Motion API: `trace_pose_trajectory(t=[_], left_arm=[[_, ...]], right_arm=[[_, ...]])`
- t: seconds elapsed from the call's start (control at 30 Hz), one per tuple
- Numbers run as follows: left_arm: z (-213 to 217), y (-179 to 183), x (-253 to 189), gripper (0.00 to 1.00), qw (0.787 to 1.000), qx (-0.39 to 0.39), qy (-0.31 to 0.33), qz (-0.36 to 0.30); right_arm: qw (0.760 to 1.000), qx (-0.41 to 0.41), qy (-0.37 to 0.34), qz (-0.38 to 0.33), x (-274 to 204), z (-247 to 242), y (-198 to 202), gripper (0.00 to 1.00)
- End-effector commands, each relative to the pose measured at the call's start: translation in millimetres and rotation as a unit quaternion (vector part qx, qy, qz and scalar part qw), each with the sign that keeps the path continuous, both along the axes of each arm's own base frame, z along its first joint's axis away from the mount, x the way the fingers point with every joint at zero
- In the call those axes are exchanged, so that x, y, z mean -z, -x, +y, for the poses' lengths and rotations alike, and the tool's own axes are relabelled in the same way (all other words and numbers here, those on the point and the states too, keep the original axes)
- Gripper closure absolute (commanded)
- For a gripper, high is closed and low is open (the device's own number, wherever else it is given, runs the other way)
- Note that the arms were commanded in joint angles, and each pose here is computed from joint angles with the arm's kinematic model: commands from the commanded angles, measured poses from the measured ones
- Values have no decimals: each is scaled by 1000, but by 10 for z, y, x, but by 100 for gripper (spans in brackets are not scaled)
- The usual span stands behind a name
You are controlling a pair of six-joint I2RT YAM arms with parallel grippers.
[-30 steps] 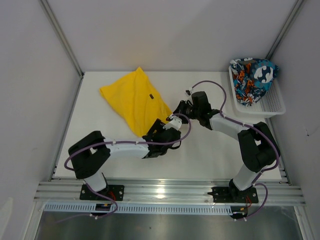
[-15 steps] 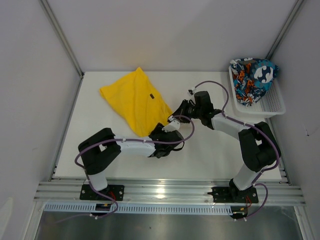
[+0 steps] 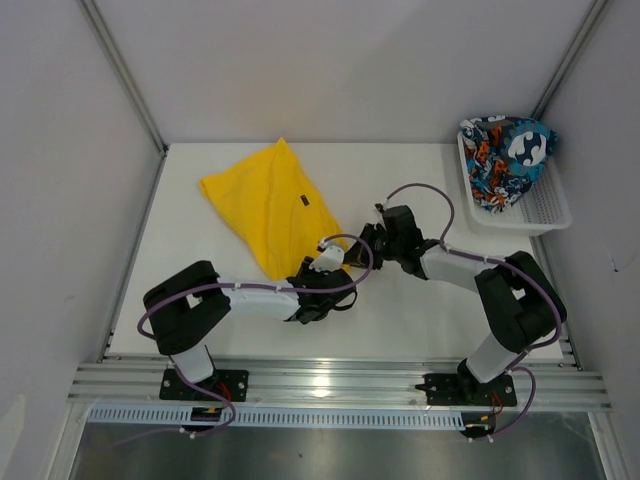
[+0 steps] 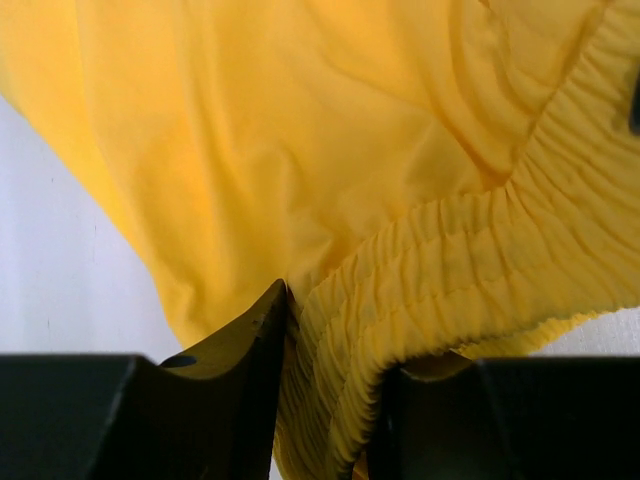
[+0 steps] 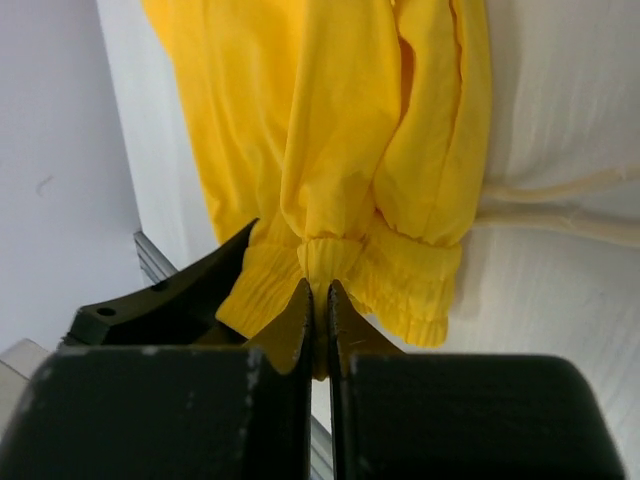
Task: Fold and stack the shorts
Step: Fold the shorts
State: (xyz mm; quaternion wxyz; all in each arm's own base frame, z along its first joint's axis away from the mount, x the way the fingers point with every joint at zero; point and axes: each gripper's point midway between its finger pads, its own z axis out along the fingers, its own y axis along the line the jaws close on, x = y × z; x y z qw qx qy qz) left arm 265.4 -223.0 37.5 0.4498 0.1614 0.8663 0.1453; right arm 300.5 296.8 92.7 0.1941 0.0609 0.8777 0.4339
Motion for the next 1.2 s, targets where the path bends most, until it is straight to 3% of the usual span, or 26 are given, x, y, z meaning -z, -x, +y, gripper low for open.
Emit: trace_pose_trajectory(t=[0.0, 0.13, 0.23, 0.53, 0.77, 1.0, 1.07, 1.1, 1.17], left_arm=[[-46, 30, 72, 66, 999, -7, 31, 4], [-46, 60, 166, 68, 999, -6, 35, 13], [-58, 81, 214, 69, 999, -3, 45, 15], [-101, 125, 280, 71, 998, 17, 58, 18], [-146, 153, 281, 70, 997, 29, 64, 19], [-190, 185, 310, 70, 997, 39, 59, 21], [-193, 193, 325, 70, 997, 39, 57, 22], [-195, 193, 324, 71, 997, 39, 55, 22], [-172, 194, 319, 71, 998, 34, 50, 19]], right_arm=[[999, 12, 35, -26, 89, -47, 44, 100], [997, 18, 74, -32, 210, -113, 81, 97], [994, 12, 98, -37, 249, -136, 130, 80], [991, -9, 128, -28, 424, -151, 191, 47], [993, -26, 118, -3, 547, -83, 251, 44], [997, -56, 37, 27, 570, 154, 329, 51], [998, -52, 13, 32, 551, 194, 304, 71], [998, -53, 7, 33, 535, 201, 303, 90], [998, -48, 7, 34, 523, 176, 268, 100]])
